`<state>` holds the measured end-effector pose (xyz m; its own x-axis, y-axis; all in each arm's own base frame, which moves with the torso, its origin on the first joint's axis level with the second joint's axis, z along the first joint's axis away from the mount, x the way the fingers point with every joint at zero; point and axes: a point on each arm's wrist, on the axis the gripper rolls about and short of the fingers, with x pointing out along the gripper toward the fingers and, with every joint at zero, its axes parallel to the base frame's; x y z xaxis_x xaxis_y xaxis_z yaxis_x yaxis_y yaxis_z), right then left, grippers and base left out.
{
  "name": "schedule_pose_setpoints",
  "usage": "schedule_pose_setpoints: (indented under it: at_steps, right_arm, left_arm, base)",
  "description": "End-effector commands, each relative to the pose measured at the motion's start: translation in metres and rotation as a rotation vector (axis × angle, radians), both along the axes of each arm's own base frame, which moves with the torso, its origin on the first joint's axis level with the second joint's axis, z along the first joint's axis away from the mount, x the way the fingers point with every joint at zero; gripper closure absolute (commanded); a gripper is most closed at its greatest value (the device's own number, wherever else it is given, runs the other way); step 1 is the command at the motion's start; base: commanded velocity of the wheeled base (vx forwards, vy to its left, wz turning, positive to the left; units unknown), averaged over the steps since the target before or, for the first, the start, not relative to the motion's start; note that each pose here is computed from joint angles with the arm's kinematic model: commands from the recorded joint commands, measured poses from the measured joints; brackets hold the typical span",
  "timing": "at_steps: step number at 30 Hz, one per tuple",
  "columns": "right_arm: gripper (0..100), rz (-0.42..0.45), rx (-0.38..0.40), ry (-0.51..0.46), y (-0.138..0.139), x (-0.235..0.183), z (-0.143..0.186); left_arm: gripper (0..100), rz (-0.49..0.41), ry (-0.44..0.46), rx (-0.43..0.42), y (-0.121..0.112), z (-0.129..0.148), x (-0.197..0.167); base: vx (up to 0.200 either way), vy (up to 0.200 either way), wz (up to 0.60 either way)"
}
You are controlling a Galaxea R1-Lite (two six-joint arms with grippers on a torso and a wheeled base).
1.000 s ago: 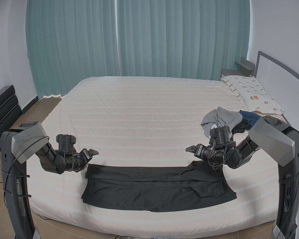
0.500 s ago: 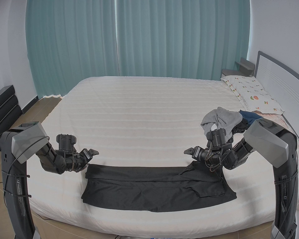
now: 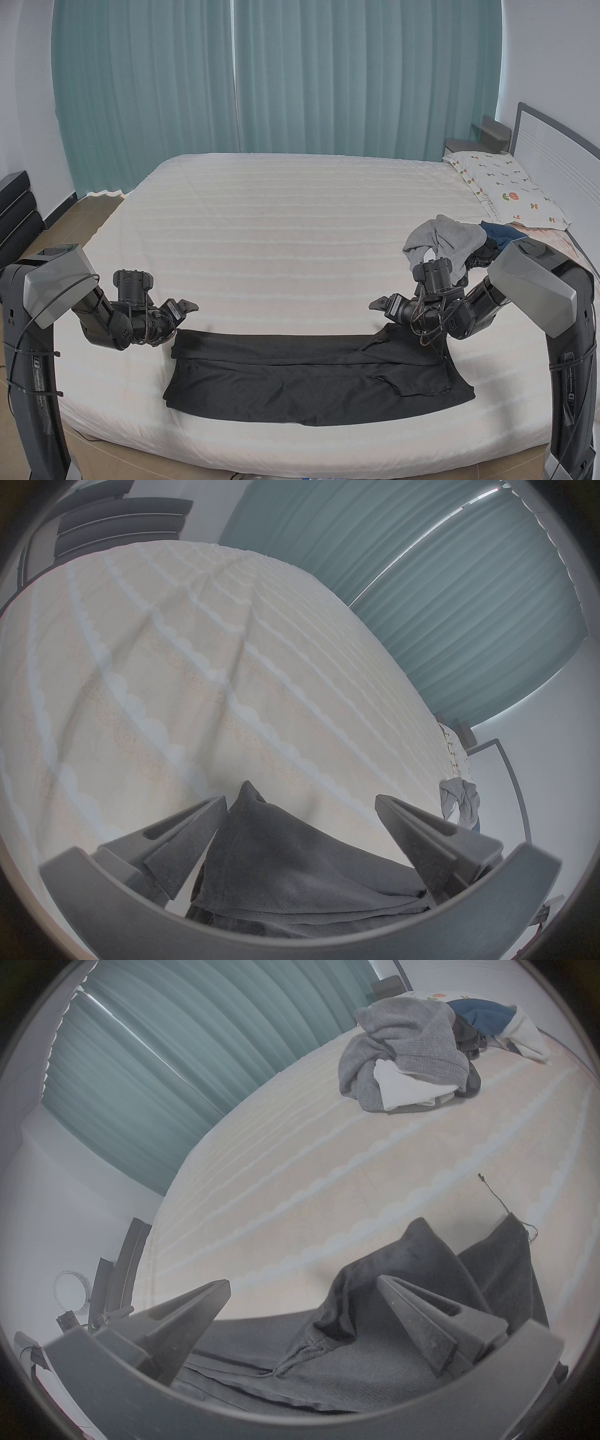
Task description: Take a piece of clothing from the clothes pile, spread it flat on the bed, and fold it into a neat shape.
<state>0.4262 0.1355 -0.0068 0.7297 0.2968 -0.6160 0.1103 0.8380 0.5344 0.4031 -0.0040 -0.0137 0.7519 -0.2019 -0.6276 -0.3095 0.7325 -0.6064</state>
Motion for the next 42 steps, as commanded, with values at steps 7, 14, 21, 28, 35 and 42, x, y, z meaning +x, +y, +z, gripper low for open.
schedule_pose_setpoints:
  at_steps: [7,14,21,28,35,42]
  right_arm:
    - [0,-0.035,0.040,0.032,0.001,0.003,0.001]
    - [0,-0.061,0.060,0.040,-0.001,0.006,0.005]
    - [0,-0.053,0.052,0.066,0.002,0.003,0.002]
    - [0,-0.042,0.033,0.116,0.007,-0.004,0.002]
    - [0,-0.015,0.023,0.132,0.017,-0.010,-0.002]
    - [0,0.009,-0.006,0.179,0.025,-0.014,-0.009]
  left_arm:
    - [0,0.000,0.000,0.001,0.000,-0.001,0.000]
    - [0,0.001,0.002,0.002,0.000,-0.001,0.000]
    - [0,0.001,0.002,0.002,0.000,-0.001,0.000]
    - [0,0.001,0.000,0.002,0.000,-0.001,0.000]
    - [0,0.001,0.000,0.002,0.000,-0.001,0.000]
    - [0,0.001,-0.001,0.002,0.000,-0.001,0.000]
  base:
    - [0.000,0.000,0.00]
    - [0.000,0.000,0.00]
    - [0.000,0.000,0.00]
    - [0.000,0.000,0.00]
    - [0.000,0.000,0.00]
    - [0.000,0.000,0.00]
